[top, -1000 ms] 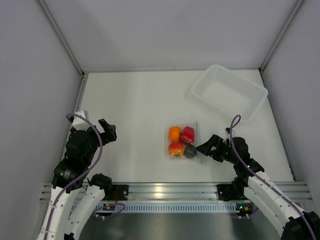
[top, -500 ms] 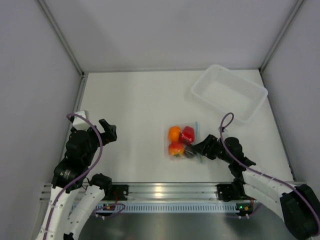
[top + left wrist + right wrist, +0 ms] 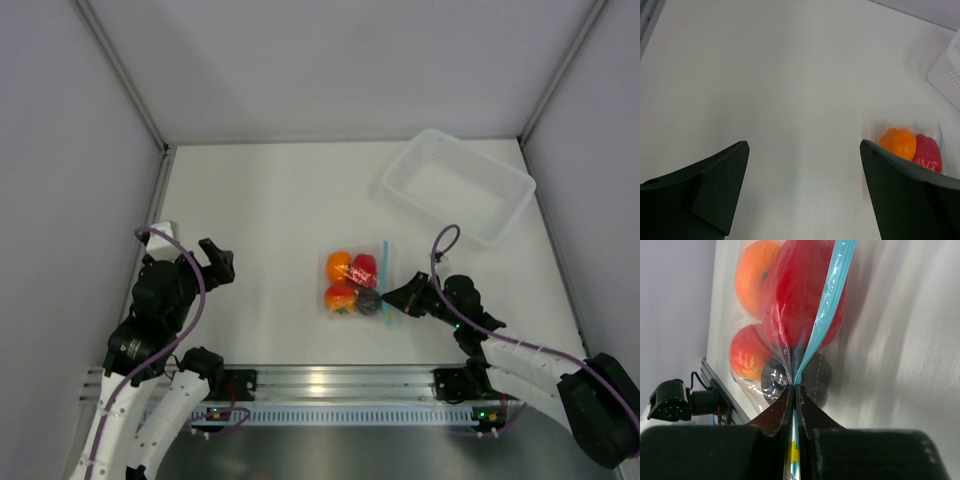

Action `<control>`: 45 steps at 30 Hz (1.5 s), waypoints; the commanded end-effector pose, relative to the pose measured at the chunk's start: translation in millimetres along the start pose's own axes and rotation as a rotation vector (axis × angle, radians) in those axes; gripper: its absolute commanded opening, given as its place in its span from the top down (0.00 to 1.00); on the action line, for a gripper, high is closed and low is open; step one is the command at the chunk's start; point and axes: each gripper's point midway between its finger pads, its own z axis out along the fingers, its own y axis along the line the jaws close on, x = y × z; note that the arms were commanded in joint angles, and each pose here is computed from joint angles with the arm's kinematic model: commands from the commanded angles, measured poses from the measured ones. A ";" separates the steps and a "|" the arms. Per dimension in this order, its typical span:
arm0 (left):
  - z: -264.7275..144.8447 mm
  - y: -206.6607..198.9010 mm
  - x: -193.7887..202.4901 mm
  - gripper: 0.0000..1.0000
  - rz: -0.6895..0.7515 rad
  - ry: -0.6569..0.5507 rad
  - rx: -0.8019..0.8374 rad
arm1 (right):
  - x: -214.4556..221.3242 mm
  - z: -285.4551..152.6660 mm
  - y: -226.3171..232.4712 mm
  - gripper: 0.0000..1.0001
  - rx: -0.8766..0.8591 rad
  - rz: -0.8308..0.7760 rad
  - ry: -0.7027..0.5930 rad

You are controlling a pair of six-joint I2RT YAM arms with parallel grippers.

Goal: Open the zip-top bag and remove the fake food

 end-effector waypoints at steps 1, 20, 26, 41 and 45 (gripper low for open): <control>3.6 -4.2 -7.3 0.01 -0.014 -0.032 0.011 | -10.0 2.6 15.4 1.00 -0.046 -0.075 -0.029; 14.1 -118.5 -3.1 0.01 -0.054 0.218 0.520 | -57.0 -27.2 85.3 1.00 0.084 -0.628 0.075; 11.7 -184.9 -5.0 0.01 -0.061 0.309 0.855 | -50.7 -43.2 98.4 1.00 0.157 -0.771 0.128; -42.9 -278.9 61.6 0.01 0.428 -0.001 1.199 | -23.2 -48.4 128.0 1.00 0.046 -0.853 0.133; -36.5 -280.3 66.4 0.01 0.529 -0.109 1.231 | -29.4 -58.0 135.4 1.00 0.014 -0.849 0.091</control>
